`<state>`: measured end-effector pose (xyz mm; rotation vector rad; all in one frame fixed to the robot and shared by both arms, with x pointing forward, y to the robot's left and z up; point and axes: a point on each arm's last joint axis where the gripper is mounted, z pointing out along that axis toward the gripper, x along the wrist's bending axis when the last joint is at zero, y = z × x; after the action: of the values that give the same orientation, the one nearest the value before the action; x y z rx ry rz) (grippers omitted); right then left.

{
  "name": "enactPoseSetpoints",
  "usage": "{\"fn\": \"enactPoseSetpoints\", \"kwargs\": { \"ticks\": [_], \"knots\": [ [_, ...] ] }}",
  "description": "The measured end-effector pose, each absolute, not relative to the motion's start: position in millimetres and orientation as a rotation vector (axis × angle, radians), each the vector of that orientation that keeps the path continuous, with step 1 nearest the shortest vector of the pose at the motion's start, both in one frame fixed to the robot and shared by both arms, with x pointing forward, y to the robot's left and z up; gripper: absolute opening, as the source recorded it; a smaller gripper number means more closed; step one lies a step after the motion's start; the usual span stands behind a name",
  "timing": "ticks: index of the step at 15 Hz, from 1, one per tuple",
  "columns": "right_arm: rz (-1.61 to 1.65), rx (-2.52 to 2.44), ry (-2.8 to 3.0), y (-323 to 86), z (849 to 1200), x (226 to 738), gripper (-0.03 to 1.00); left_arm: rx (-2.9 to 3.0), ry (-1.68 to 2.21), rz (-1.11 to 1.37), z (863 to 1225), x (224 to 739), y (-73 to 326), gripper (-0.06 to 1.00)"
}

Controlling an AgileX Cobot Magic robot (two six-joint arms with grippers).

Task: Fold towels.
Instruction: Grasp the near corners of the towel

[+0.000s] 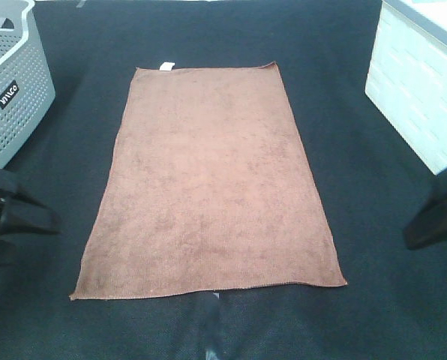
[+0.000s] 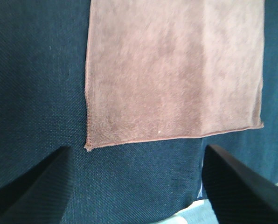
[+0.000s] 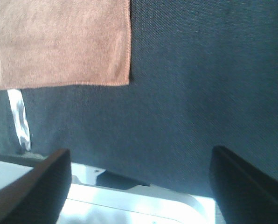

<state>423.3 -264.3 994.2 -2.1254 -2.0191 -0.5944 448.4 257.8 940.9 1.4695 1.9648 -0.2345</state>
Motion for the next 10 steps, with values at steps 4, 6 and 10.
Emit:
{"fn": "enactPoseSetpoints", "kwargs": {
  "ticks": [4,6,10],
  "knots": [
    [-0.586,-2.110,-1.994,-262.6,961.8,450.7,0.77,1.450,1.982,-0.317,908.1,462.7,254.5,0.73],
    [-0.593,-2.115,-1.964,-261.4,950.1,459.1,0.77,1.452,1.983,-0.330,895.9,466.8,254.0,0.73],
    [-0.653,-2.031,-1.924,-254.1,921.1,475.7,0.77,1.476,1.982,-0.356,866.2,478.4,247.1,0.73]
  ]
}}
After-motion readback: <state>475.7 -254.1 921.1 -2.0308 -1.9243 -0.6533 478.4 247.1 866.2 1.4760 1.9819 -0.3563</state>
